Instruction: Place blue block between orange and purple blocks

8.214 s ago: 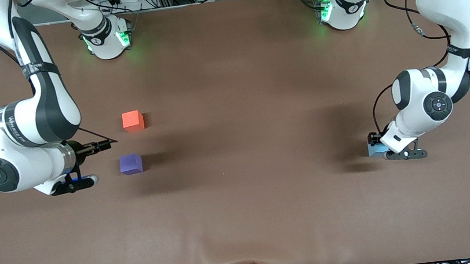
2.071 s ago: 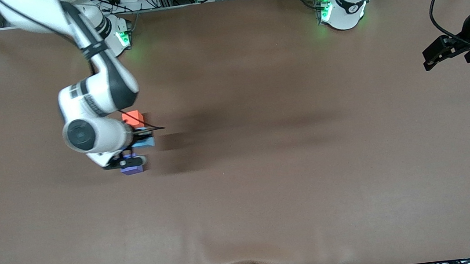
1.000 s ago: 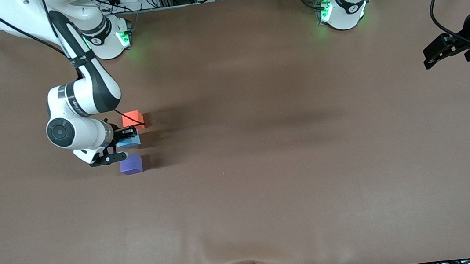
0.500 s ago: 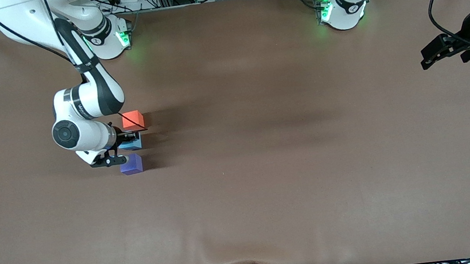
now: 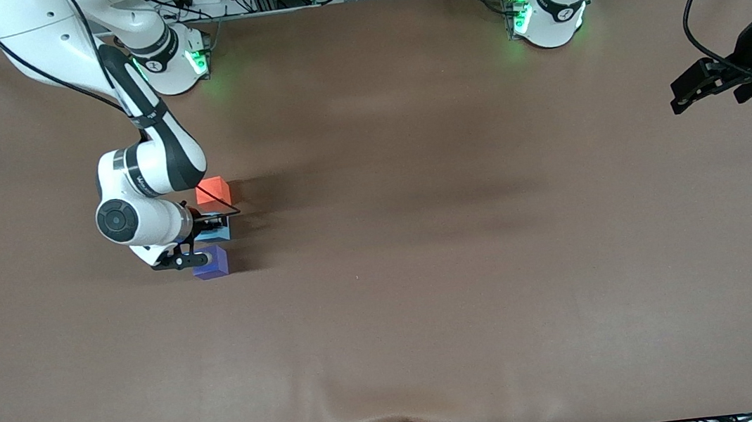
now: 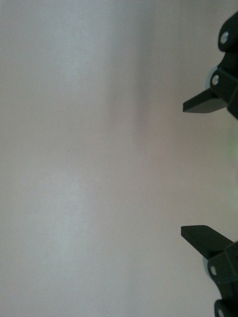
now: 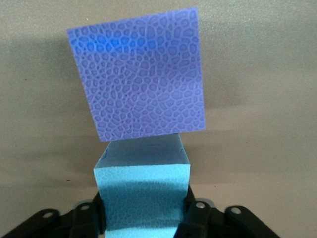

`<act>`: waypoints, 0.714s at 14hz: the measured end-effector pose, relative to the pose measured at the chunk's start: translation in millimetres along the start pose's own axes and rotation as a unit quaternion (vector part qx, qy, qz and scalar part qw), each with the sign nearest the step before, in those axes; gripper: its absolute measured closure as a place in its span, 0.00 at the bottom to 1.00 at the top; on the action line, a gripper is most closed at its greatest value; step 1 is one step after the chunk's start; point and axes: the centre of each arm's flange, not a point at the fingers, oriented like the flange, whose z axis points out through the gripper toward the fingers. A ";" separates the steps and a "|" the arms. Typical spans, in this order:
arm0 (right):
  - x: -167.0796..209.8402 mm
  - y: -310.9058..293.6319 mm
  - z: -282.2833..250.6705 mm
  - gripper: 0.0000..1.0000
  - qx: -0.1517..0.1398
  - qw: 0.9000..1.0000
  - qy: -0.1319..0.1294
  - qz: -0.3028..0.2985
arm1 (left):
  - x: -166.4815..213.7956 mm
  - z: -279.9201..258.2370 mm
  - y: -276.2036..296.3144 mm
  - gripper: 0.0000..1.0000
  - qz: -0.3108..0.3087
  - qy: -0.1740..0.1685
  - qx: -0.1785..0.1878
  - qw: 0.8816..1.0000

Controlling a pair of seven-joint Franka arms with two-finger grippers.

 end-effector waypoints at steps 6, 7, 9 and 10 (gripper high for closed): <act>-2.1 -2.7 -48.5 0.00 0.008 1.000 0.020 -0.003 | 0.7 0.6 0.0 0.00 0.000 0.000 0.000 1.000; -2.7 -0.5 -68.4 0.00 0.012 0.999 0.034 -0.001 | 1.2 0.1 0.1 0.00 0.000 0.003 0.000 1.000; 2.0 19.9 -109.0 0.00 0.022 0.997 0.068 0.008 | 2.1 -0.8 0.5 0.00 0.000 0.007 -0.002 1.000; 6.1 38.0 -130.7 0.00 0.026 0.996 0.083 0.005 | 2.3 -1.0 0.5 0.00 0.000 0.008 -0.003 1.000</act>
